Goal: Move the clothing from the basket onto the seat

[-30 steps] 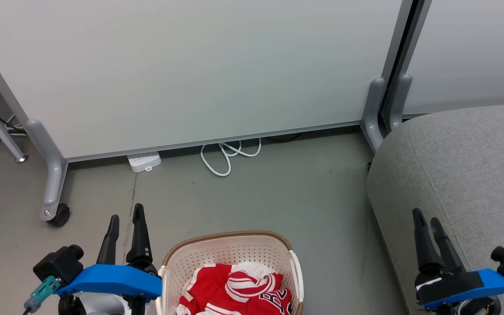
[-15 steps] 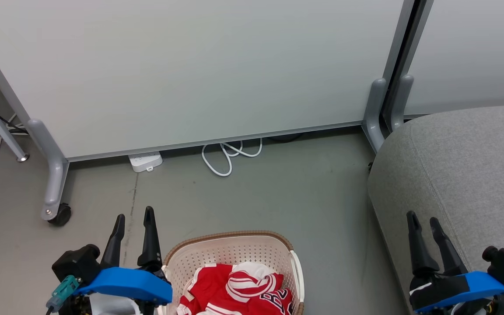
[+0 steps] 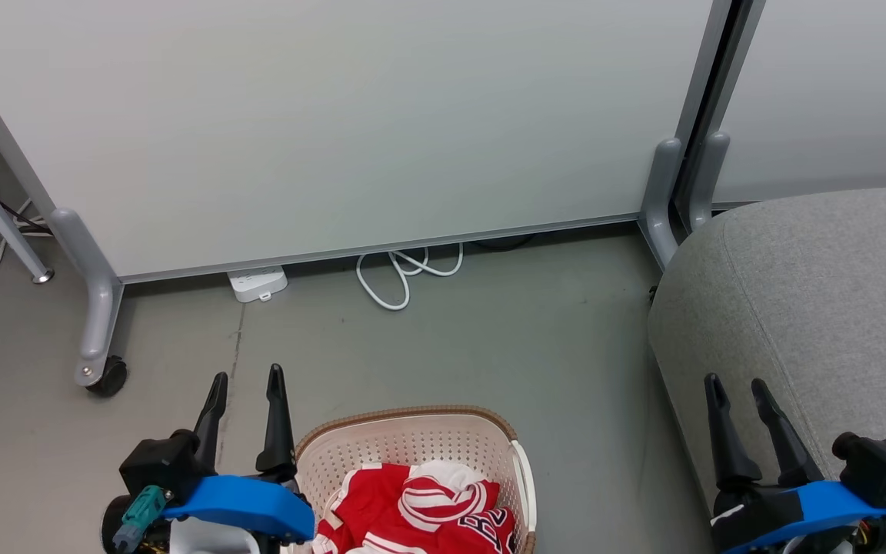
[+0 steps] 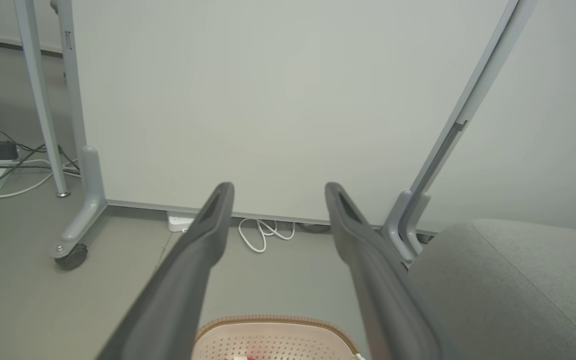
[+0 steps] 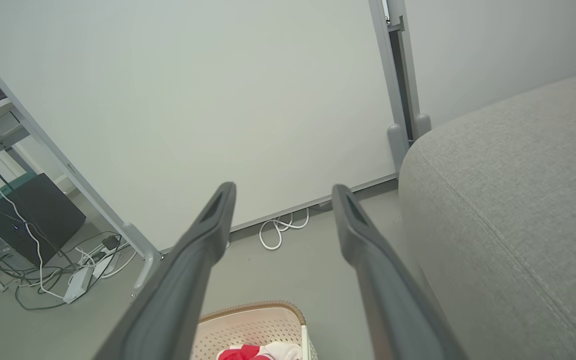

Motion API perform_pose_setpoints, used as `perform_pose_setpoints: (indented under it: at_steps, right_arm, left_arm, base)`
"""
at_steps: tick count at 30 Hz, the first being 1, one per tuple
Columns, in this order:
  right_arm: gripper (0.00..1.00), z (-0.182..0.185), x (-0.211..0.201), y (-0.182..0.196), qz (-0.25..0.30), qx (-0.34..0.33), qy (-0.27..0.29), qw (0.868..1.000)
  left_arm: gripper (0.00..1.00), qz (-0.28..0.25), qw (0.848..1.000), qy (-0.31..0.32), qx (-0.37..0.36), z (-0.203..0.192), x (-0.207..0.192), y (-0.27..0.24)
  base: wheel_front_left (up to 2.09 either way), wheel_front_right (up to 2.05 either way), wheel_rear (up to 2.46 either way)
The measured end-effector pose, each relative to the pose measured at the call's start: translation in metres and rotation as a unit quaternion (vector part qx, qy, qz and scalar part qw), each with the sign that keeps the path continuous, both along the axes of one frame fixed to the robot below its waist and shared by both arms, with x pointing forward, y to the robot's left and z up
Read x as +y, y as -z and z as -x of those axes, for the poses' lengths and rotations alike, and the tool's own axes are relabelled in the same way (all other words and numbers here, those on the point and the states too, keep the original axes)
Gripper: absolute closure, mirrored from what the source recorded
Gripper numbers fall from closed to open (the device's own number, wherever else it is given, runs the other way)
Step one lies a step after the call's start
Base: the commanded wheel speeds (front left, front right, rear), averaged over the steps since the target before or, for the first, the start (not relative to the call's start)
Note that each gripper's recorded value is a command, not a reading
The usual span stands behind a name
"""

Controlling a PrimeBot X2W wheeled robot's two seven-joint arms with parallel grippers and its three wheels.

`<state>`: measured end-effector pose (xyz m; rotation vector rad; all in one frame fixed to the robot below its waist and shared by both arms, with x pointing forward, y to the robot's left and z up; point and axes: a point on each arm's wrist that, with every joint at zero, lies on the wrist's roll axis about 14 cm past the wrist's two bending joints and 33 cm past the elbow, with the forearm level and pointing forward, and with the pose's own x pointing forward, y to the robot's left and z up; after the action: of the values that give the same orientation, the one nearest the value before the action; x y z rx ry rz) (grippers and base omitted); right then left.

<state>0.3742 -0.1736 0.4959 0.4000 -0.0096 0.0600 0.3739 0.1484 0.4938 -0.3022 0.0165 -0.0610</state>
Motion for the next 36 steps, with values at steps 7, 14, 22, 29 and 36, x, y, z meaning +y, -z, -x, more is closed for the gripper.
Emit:
perform_pose_setpoints:
  at_steps: [7, 14, 22, 29, 36]
  right_arm:
    - [0.0, 0.001, 0.004, 0.0, 0.029, -0.005, -0.007, 1.0]
    - [0.0, 0.001, 0.007, 0.0, 0.058, -0.009, -0.015, 0.998]
    - [0.0, 0.003, 0.011, 0.0, 0.09, -0.016, -0.024, 0.996]
    - [0.0, 0.004, 0.015, 0.001, 0.115, -0.019, -0.034, 0.993]
    - [0.0, 0.006, 0.018, 0.002, 0.138, -0.024, -0.042, 0.989]
  left_arm:
    - [0.0, -0.03, 0.999, 0.009, -0.009, 0.001, -0.004, -0.001]
    - [0.0, -0.059, 0.998, 0.016, -0.016, 0.002, -0.007, -0.001]
    - [0.0, -0.087, 0.996, 0.024, -0.027, 0.003, -0.011, -0.004]
    - [0.0, -0.112, 0.993, 0.031, -0.033, 0.004, -0.014, -0.003]
    - [0.0, -0.135, 0.989, 0.04, -0.038, 0.006, -0.018, -0.002]
  base:
    - [0.0, 0.0, 0.0]
    - [0.0, 0.0, 0.0]
    - [0.0, 0.0, 0.0]
    - [0.0, 0.0, 0.0]
    - [0.0, 0.0, 0.0]
